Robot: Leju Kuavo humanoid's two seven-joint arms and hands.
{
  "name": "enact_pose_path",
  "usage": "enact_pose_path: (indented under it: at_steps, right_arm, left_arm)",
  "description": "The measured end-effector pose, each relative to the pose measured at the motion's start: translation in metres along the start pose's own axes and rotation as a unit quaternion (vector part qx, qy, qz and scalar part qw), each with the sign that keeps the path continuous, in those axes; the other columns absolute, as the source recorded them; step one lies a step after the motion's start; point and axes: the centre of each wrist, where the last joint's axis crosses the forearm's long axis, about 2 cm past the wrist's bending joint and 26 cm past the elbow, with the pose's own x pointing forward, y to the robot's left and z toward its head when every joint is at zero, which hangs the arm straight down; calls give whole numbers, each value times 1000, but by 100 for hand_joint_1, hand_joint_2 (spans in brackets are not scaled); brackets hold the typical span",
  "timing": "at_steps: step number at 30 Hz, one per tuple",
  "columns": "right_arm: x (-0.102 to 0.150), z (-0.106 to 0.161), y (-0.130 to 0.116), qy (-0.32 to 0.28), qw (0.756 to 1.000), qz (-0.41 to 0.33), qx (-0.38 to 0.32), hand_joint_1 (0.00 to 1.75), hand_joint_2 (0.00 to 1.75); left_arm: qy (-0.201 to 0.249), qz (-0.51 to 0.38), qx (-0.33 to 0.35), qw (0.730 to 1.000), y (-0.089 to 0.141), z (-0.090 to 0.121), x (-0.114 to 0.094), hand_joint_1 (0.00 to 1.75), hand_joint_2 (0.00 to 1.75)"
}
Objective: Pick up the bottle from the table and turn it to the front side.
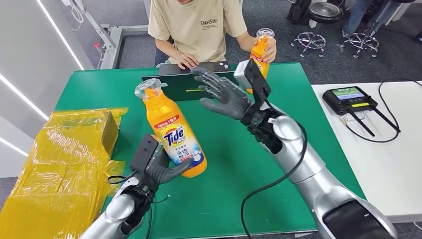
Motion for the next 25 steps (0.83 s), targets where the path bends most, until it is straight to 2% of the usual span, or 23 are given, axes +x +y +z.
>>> enact_pose_path:
  at_steps: [2,5,9,11,14,16,20,25]
  right_arm:
    - [-2,16,-9,2,999,26,-32,0,0]
    - [-5,56,-29,2,993,70,-91,0,0]
    - [-16,133,-50,27,979,114,-165,0,0]
    - [-24,178,-47,55,971,126,-195,0,0]
    - [-34,241,-28,107,959,132,-228,0,0]
    - [-34,272,-14,136,951,134,-244,0,0]
    - [-27,304,2,163,939,137,-271,0,0]
    - [-17,327,10,177,930,140,-291,0,0]
  left_arm:
    - [2,-8,30,1000,9,7,-4,161,175]
    - [2,-20,97,995,32,25,-11,145,175]
    - [14,-42,198,979,71,62,-19,39,175]
    - [27,-54,258,964,90,89,-21,32,175]
    - [51,-80,338,936,121,136,-21,43,175]
    - [61,-99,379,918,139,163,-19,47,175]
    - [78,-133,429,890,159,194,-15,0,175]
    - [99,-173,457,867,170,212,-14,0,175]
